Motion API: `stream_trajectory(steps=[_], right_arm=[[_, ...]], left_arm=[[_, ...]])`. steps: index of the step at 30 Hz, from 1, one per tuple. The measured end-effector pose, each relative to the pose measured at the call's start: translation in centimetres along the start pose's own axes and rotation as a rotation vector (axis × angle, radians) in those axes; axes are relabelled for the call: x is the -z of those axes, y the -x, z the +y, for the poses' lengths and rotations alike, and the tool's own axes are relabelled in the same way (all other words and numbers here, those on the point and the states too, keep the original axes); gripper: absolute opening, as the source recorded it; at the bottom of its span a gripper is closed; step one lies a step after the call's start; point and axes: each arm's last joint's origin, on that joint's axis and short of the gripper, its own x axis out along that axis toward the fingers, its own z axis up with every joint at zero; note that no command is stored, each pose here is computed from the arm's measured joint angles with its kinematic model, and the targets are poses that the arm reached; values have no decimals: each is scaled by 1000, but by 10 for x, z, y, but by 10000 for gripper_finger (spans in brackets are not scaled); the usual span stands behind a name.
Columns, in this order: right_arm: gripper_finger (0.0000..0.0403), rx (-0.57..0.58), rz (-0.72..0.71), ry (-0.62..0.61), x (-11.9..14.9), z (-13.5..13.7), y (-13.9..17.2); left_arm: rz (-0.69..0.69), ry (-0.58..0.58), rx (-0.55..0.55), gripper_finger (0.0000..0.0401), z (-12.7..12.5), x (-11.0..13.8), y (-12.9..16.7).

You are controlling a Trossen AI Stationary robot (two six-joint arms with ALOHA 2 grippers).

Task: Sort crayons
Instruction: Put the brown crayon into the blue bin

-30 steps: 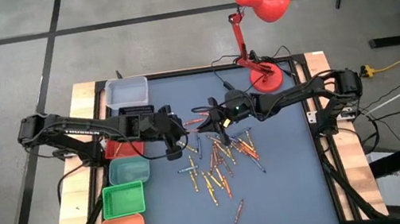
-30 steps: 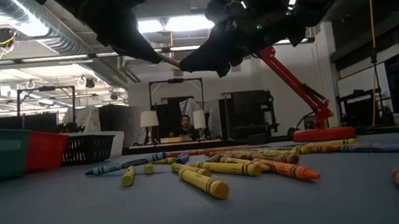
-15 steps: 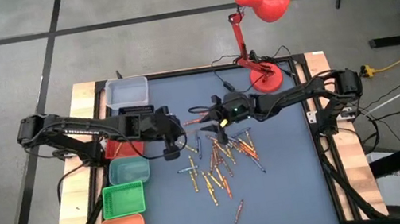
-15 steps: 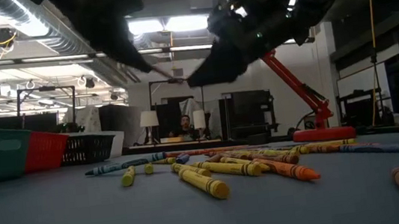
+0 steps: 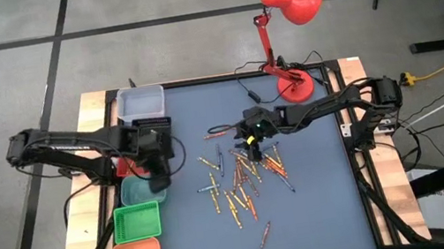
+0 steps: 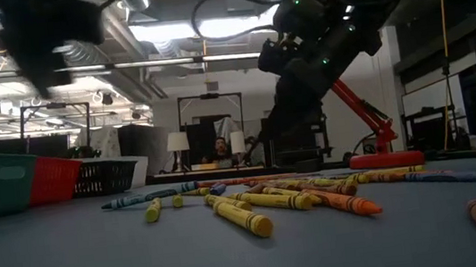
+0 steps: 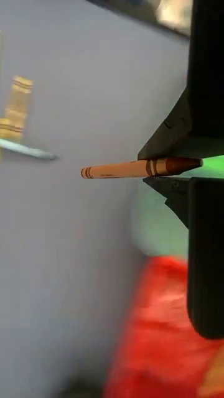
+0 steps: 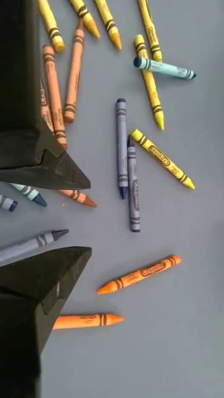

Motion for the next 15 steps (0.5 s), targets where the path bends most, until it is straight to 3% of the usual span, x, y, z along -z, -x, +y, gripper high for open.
stream_trajectory(steps=[5, 9, 15], right_arm=[[157, 25, 1, 0, 0, -1, 0], [157, 154, 11, 0, 1, -5, 0], [157, 327, 56, -11, 4, -9, 2]], left_arm=[[200, 215, -87, 9, 4, 26, 5], [267, 322, -186, 9, 5, 37, 7], [262, 339, -250, 10, 2, 42, 7]])
